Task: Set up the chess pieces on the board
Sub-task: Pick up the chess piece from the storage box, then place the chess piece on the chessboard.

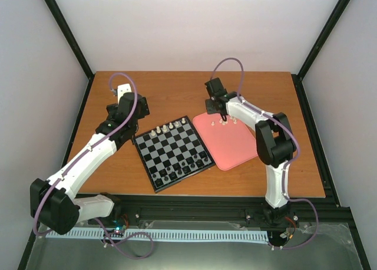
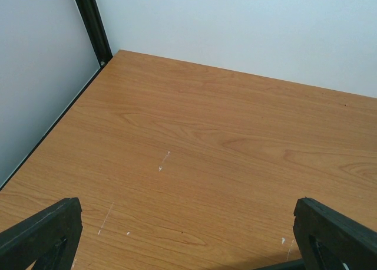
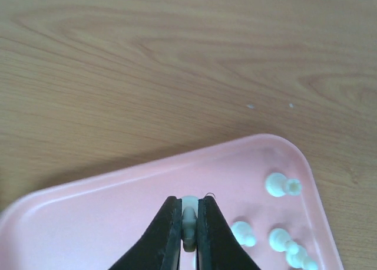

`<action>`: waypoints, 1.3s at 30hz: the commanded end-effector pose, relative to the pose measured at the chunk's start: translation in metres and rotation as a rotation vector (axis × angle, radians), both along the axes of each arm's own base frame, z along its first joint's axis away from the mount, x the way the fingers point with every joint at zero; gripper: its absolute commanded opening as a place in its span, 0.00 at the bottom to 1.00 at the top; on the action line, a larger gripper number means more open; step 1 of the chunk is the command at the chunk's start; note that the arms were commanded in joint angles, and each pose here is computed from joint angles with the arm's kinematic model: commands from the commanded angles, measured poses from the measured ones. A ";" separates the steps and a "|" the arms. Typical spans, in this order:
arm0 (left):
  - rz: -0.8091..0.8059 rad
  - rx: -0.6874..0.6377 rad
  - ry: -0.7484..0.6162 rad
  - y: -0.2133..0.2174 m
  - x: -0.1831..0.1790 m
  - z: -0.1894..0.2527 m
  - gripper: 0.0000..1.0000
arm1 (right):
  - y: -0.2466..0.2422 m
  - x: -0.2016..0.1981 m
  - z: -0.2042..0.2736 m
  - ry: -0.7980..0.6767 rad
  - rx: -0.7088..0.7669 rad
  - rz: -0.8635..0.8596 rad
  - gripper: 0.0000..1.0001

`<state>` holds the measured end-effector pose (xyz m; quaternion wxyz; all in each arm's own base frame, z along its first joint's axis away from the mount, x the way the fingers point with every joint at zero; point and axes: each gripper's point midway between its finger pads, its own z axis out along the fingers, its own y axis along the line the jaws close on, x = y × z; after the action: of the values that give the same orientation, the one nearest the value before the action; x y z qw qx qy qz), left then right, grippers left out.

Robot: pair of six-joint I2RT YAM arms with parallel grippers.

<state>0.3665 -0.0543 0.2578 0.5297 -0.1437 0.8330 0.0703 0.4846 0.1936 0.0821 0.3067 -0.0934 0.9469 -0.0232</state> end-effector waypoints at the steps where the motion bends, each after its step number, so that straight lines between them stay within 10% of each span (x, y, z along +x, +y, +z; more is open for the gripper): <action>1: 0.020 -0.045 -0.079 0.005 -0.002 0.032 1.00 | 0.043 -0.010 0.060 -0.109 0.043 0.104 0.03; 20: 0.137 -0.107 -0.270 0.050 -0.065 0.089 1.00 | 0.261 -0.105 0.073 -0.047 0.232 0.655 0.03; 39: 0.130 -0.136 -0.304 0.054 -0.078 0.097 1.00 | 0.334 -0.149 0.012 0.092 0.187 0.802 0.04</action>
<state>0.2916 -0.0037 0.3533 0.6298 -0.2305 0.7411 0.0313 0.3412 0.5220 0.0962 0.2621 -0.4160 0.8496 0.1909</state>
